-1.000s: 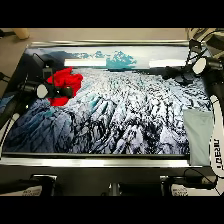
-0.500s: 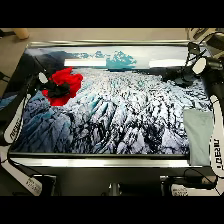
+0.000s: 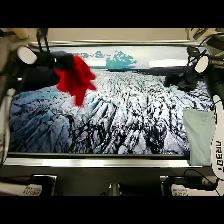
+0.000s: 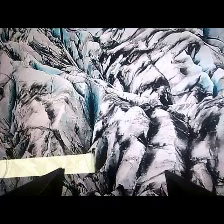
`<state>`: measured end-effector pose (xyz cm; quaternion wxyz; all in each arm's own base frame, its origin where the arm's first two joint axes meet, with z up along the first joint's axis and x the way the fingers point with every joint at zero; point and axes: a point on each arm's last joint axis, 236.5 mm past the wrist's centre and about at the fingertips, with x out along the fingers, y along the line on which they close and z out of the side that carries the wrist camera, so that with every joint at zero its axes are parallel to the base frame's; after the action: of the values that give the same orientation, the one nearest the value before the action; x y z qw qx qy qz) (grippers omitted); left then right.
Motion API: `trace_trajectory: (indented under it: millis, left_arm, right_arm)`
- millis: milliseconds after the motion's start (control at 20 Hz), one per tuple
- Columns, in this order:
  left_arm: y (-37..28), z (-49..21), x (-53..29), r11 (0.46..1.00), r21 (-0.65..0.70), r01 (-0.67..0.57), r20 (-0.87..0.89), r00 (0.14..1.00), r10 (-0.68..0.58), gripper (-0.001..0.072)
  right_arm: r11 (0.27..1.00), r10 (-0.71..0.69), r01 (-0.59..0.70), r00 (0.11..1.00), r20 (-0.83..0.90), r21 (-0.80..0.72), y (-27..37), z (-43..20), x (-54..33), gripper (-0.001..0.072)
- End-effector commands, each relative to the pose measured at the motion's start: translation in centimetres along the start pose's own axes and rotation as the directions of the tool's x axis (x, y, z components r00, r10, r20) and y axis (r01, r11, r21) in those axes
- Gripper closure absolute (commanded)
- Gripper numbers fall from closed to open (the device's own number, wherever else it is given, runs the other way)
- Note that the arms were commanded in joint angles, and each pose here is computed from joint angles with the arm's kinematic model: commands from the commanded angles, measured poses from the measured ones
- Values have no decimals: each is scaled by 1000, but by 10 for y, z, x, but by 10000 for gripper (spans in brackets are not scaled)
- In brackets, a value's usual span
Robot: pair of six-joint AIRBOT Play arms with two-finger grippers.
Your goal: Fold the shirts.
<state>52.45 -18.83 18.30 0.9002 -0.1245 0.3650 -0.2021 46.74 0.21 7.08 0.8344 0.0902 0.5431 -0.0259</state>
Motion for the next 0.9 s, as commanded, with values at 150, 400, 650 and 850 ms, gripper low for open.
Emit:
trace_trajectory:
  millis: [150,400,650,850]
  left_arm:
    - [-171,-39,-115,906,386,172,-2,983,-186,680]
    - [-172,-197,-31,914,327,238,-371,922,-107,680]
    - [-154,-317,46,983,74,166,-529,843,-103,183]
    - [-98,-286,17,987,105,122,-607,794,-34,-13]
  right_arm:
    - [980,-193,173,935,-298,-94,-45,-73,-26,25]
    - [983,-179,164,949,-259,-78,-42,-74,-54,25]
    - [997,-58,44,959,-276,-59,-15,-84,-42,22]
    - [995,65,-83,951,-303,-48,11,-99,-9,15]
